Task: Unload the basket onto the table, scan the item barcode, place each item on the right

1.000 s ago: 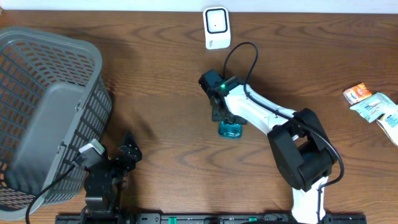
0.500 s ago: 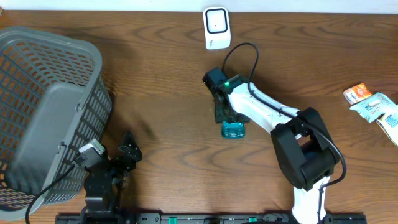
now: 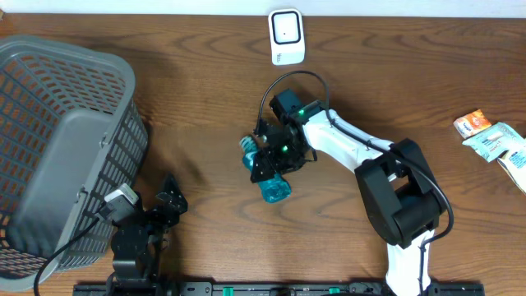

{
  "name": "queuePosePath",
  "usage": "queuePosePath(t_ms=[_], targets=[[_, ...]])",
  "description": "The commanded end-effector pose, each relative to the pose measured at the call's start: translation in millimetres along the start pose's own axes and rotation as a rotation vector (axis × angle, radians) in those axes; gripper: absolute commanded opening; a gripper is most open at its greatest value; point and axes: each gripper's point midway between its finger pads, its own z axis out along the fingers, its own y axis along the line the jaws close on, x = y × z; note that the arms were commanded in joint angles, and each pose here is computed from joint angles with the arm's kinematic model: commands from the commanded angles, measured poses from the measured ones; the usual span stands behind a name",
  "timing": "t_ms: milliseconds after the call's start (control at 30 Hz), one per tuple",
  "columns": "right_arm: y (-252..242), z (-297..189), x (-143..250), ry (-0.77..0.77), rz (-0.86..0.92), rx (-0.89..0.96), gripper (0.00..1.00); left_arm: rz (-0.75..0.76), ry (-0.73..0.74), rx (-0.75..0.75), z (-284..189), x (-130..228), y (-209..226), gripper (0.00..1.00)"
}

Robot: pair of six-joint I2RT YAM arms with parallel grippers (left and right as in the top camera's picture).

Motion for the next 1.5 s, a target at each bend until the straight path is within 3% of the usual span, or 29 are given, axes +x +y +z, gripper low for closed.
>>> queuePosePath(t_ms=[0,167,333,467,833,933,1033,1200,1333,1467], targets=[[14,5,6,0.020,-0.094,-0.147,0.47,0.000,0.010,-0.026,1,5,7,0.98],[27,2,7,0.007,-0.194,-0.227,0.41,0.000,0.010,-0.026,1,5,7,0.98],[48,-4,7,-0.022,-0.305,-0.354,0.49,0.000,0.010,-0.025,1,5,7,0.98],[68,-13,7,-0.057,-0.375,-0.478,0.50,0.000,0.010,-0.026,1,5,7,0.98],[96,-31,9,-0.089,-0.372,-0.676,0.47,0.000,0.010,-0.026,1,5,7,0.98],[81,-20,9,-0.067,-0.374,-0.565,0.47,0.000,0.009,-0.026,1,5,7,0.98],[35,1,9,0.000,-0.297,-0.273,0.41,0.000,0.010,-0.026,1,5,7,0.98],[-38,5,10,0.046,-0.062,0.159,0.45,0.000,0.010,-0.025,1,5,7,0.98],[-57,1,7,0.025,0.006,0.275,0.47,0.000,0.010,-0.026,1,5,7,0.98],[-66,-2,2,0.004,0.010,0.329,0.58,0.000,0.010,-0.025,1,5,7,0.98]])
